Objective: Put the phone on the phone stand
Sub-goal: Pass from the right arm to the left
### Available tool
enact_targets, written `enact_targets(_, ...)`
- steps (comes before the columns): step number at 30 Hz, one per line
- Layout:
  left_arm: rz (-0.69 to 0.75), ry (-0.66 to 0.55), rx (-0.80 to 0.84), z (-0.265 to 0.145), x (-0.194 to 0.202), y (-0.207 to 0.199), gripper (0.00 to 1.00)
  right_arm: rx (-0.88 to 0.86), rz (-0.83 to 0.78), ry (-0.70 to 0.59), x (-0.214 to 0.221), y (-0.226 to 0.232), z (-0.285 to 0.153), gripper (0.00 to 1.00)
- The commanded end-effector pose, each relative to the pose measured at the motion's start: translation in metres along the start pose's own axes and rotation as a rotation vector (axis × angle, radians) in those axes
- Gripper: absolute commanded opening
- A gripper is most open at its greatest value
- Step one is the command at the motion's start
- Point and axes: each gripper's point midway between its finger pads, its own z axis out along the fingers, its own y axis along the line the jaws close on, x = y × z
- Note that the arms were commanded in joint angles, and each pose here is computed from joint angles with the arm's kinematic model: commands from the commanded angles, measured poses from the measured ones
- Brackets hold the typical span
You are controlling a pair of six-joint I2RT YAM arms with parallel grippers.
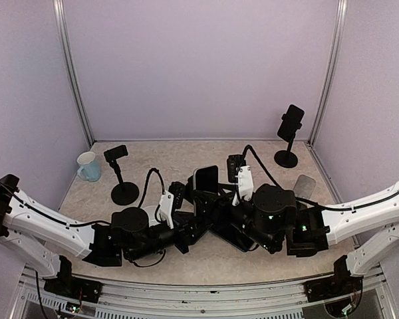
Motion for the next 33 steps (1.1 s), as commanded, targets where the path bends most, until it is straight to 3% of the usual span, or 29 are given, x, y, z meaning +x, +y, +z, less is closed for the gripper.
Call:
enact_targets(1, -0.027, -0.055, -0.063, -0.007, -0.014, 0.015, 0.0, -0.083, 0.049, -0.042, -0.019, 0.021, -0.011, 0.63)
enact_targets(10, -0.005, -0.057, -0.038, -0.017, -0.015, 0.012, 0.0, -0.124, -0.071, -0.043, -0.041, 0.018, -0.033, 1.0)
enact_targets(20, 0.088, -0.089, 0.225, -0.047, -0.023, -0.024, 0.0, -0.291, -0.15, -0.02, -0.069, 0.001, -0.059, 1.0)
enact_targets(33, 0.149, -0.049, 0.591, -0.076, -0.016, -0.083, 0.0, -0.727, -0.231, 0.163, -0.032, 0.063, -0.071, 1.0)
